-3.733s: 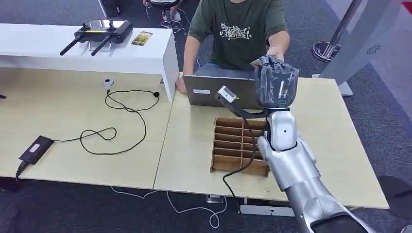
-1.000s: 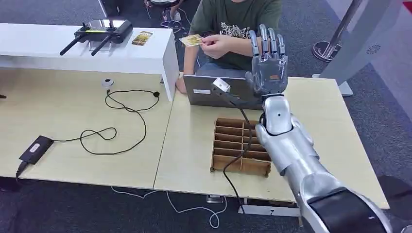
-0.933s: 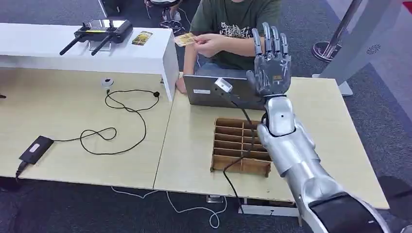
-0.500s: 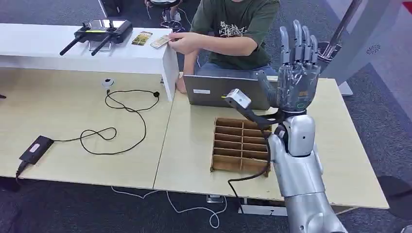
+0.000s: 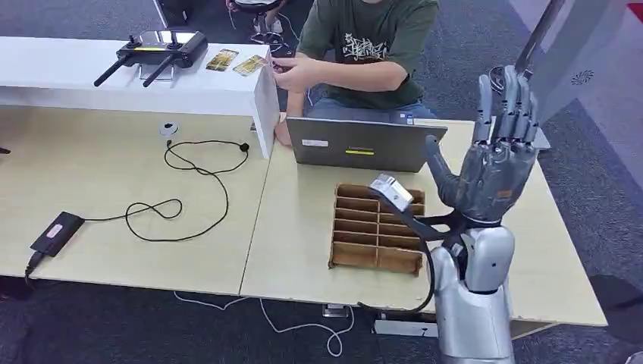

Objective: Pass the card to the sensor for recognition and then transmit it.

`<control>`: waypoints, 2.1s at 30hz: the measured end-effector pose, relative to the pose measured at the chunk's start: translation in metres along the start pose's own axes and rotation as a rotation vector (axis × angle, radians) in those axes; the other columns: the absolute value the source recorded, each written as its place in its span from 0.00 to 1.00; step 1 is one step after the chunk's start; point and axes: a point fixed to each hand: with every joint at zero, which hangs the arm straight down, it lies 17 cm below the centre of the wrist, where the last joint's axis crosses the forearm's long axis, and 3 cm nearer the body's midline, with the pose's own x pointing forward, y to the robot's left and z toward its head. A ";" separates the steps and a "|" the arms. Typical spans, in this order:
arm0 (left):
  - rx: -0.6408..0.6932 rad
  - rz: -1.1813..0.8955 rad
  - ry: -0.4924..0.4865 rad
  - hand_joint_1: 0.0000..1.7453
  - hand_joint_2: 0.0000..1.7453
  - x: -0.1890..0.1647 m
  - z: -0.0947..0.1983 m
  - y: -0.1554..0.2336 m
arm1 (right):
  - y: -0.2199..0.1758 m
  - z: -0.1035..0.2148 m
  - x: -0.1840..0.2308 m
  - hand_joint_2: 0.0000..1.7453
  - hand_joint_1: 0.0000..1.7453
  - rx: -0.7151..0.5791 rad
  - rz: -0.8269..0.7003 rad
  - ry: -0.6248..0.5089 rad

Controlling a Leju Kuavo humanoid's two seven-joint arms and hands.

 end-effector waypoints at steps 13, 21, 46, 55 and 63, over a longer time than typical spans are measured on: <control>0.003 0.002 -0.009 0.00 0.00 0.003 -0.001 0.002 | -0.039 0.036 -0.014 1.00 0.00 -0.019 0.038 0.070; 0.005 0.004 -0.018 0.00 0.00 0.005 -0.001 0.004 | -0.059 0.054 -0.014 1.00 0.00 -0.020 0.051 0.102; 0.015 0.005 -0.025 0.00 0.00 0.010 -0.003 0.010 | -0.062 0.086 -0.013 1.00 0.00 0.043 0.068 0.086; 0.021 0.008 -0.021 0.00 0.00 0.009 -0.005 0.014 | -0.066 0.092 -0.020 1.00 0.00 0.052 0.092 0.086; 0.022 0.008 -0.021 0.00 0.00 0.008 -0.006 0.015 | -0.067 0.095 -0.025 1.00 0.00 0.057 0.103 0.098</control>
